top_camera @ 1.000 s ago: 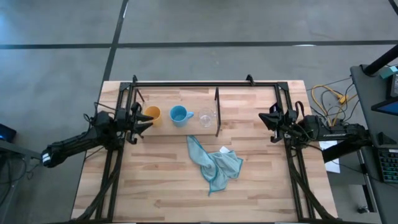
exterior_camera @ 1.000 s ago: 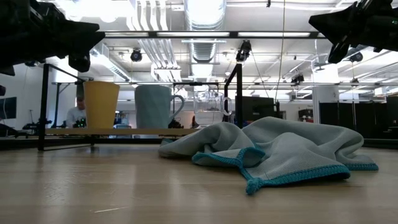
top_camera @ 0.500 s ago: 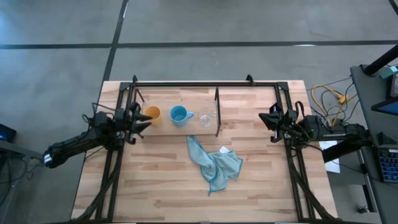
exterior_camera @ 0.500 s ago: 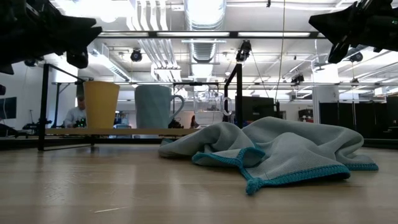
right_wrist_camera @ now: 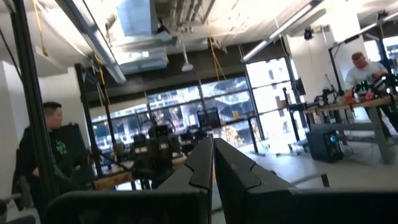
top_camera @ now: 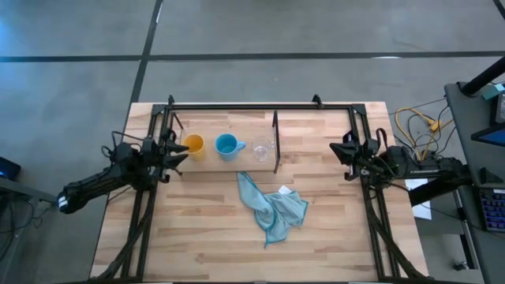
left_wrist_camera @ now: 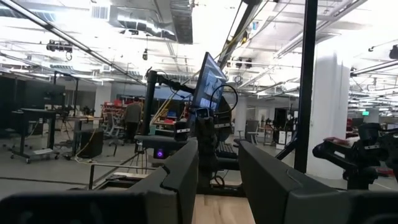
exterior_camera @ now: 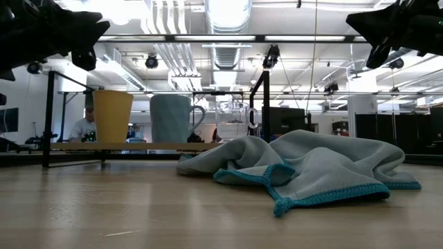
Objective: Stack small to large cups/mugs on shelf
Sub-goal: Return to Home Position
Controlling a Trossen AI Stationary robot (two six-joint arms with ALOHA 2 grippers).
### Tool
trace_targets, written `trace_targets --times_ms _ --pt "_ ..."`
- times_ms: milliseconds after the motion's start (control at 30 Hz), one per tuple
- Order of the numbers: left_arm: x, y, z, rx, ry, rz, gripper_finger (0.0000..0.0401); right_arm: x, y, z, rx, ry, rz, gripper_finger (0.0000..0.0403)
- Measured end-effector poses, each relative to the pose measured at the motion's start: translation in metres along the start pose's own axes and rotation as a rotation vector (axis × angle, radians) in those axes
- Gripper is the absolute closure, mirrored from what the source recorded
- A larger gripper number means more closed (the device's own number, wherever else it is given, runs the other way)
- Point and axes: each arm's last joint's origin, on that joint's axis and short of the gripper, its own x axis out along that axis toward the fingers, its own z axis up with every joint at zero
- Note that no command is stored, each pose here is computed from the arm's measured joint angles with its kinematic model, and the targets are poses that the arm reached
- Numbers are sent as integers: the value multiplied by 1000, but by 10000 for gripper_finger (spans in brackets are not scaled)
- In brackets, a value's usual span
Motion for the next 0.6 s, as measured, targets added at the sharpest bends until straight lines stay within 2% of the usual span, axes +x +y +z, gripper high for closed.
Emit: trace_targets --times_ms 300,600 --pt "1 1 -2 -8 19 7 299 -9 0 16 35 -147 19 394" --pt "1 1 -2 -9 22 7 299 -9 0 16 35 -144 19 394"
